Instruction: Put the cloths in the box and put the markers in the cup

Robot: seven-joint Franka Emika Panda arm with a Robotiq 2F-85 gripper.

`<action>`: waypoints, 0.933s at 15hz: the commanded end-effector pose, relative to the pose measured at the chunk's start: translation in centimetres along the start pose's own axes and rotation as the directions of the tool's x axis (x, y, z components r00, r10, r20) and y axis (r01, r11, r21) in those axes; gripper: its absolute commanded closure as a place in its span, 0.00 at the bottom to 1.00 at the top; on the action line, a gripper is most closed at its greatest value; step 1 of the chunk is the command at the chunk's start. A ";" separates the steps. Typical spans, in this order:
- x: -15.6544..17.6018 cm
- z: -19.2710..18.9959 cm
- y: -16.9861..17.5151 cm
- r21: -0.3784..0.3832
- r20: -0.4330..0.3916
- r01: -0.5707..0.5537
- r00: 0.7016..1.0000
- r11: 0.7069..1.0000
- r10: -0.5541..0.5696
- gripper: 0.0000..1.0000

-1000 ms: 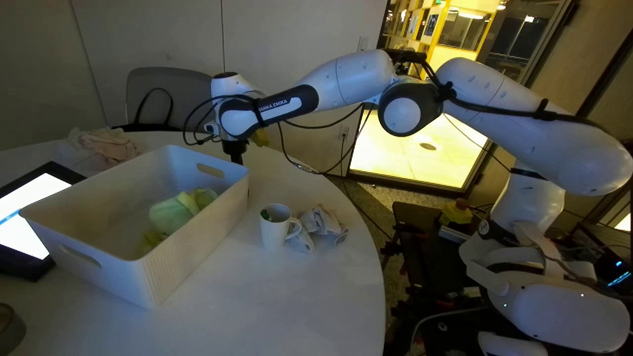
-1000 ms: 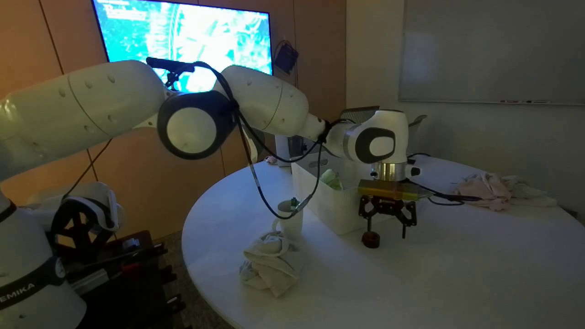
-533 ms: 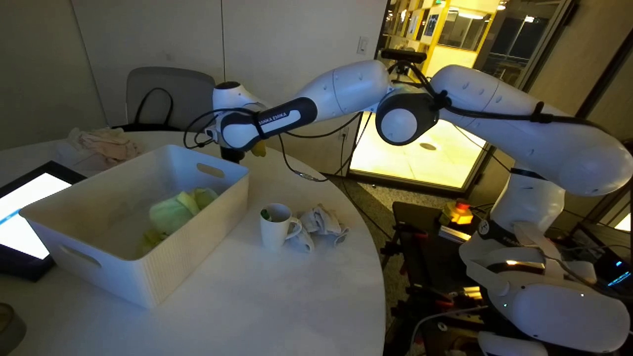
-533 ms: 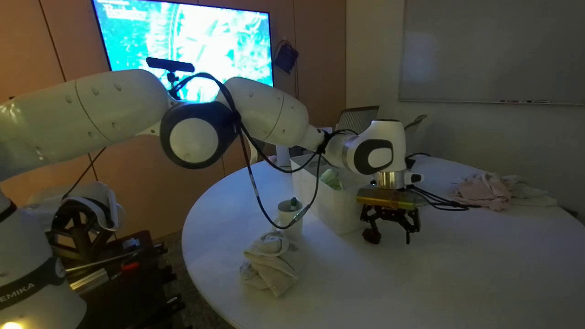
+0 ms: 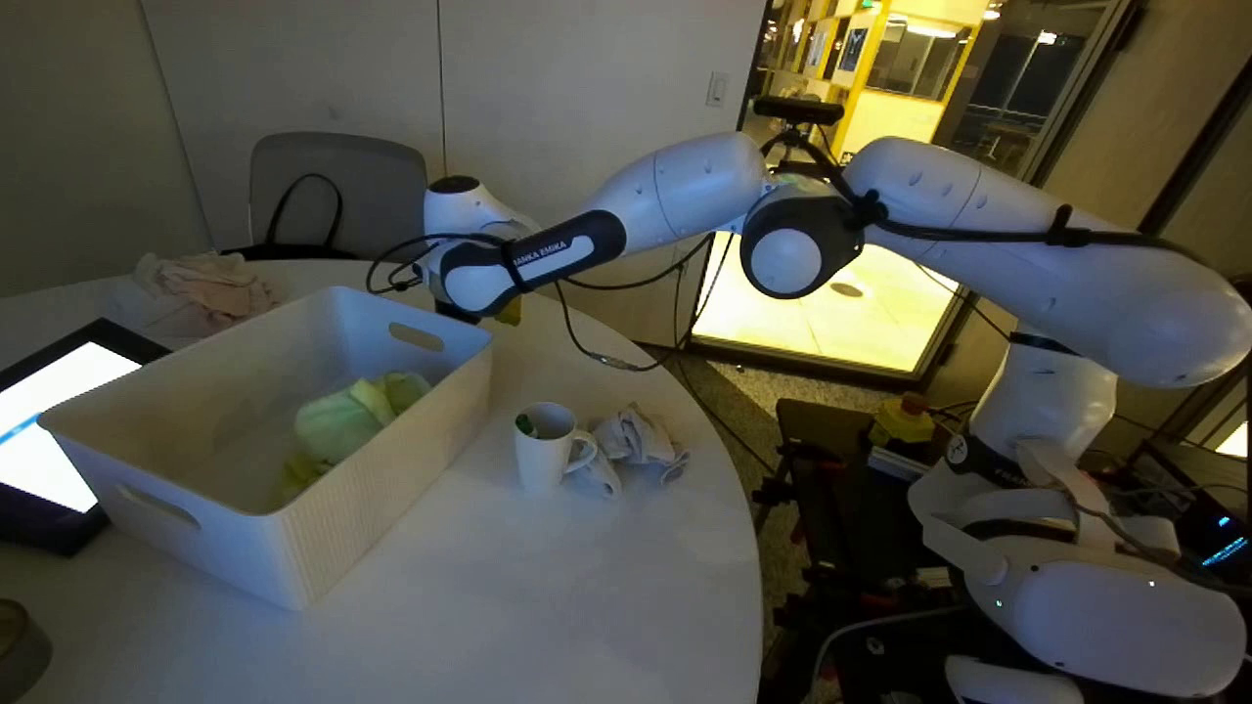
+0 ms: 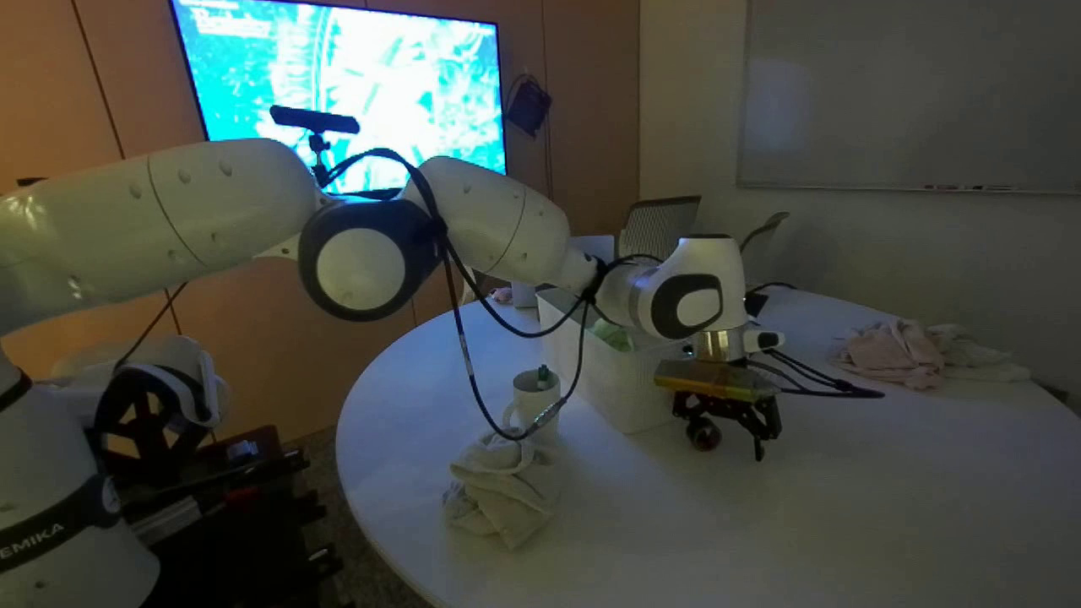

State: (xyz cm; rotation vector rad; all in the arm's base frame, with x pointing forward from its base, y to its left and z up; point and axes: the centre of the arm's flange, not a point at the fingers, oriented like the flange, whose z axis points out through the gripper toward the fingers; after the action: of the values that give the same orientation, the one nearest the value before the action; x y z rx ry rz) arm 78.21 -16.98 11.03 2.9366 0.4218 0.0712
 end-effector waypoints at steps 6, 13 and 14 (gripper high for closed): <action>-1.1 -2.0 1.9 -0.119 0.057 -0.012 0.998 0.993 0.019 0.00; -3.9 -1.0 1.3 -0.046 0.221 0.027 0.975 0.999 -0.016 0.65; -4.2 -0.8 1.1 -0.037 0.243 0.025 0.970 0.999 -0.015 0.73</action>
State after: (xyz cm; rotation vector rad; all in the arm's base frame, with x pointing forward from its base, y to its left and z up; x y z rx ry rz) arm 76.60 -19.59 11.98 2.8570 0.3865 -0.1509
